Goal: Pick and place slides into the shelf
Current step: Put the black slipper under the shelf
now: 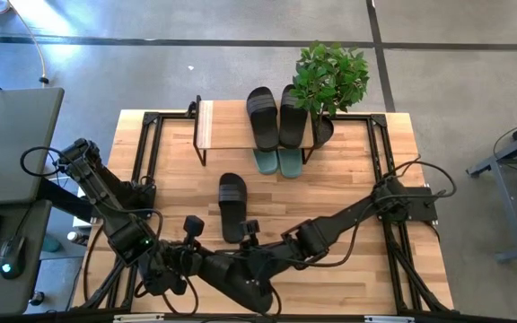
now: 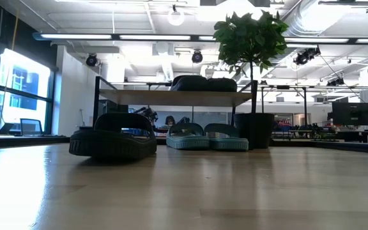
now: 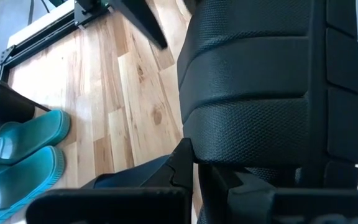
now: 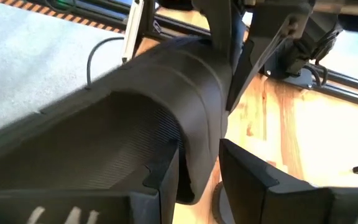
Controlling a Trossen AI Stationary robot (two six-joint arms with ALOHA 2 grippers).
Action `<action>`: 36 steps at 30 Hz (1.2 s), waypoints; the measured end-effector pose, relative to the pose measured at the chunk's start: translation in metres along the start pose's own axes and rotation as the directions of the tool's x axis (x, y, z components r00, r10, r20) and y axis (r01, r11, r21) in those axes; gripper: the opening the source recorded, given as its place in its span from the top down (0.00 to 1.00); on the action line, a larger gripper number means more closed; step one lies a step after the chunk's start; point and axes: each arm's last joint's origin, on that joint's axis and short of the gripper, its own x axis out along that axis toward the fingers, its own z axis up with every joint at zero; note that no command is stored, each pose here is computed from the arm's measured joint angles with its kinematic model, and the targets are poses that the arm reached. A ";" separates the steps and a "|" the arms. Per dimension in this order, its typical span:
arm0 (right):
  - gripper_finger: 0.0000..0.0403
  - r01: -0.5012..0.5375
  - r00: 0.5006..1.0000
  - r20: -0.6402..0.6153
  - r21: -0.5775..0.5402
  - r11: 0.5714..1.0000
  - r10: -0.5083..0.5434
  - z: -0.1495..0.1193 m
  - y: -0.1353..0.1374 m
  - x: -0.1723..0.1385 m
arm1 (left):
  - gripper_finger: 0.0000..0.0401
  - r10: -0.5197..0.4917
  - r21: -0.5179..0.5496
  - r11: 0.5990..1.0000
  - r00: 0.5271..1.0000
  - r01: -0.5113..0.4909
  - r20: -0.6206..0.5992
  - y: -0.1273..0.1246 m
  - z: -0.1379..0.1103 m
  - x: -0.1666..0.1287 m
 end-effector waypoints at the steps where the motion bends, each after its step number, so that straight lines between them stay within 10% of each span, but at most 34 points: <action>1: 0.74 0.000 1.000 -0.004 0.000 1.000 0.000 -0.001 -0.001 0.002 | 1.00 0.000 -0.001 1.000 1.000 0.000 0.002 0.000 0.000 0.000; 19: 0.75 0.014 0.999 -0.034 0.026 1.000 -0.013 -0.009 -0.007 0.029 | 1.00 0.019 -0.016 1.000 1.000 -0.018 0.025 0.000 0.002 0.000; 28: 0.98 0.035 0.999 -0.021 0.030 0.999 -0.035 -0.008 -0.009 0.029 | 0.97 -0.017 -0.018 1.000 1.000 0.017 0.014 -0.001 0.002 0.000; 36: 0.99 0.114 0.993 -0.045 0.033 0.993 -0.113 -0.011 -0.003 0.025 | 0.84 -0.001 -0.067 0.998 1.000 0.002 0.012 0.003 0.001 -0.004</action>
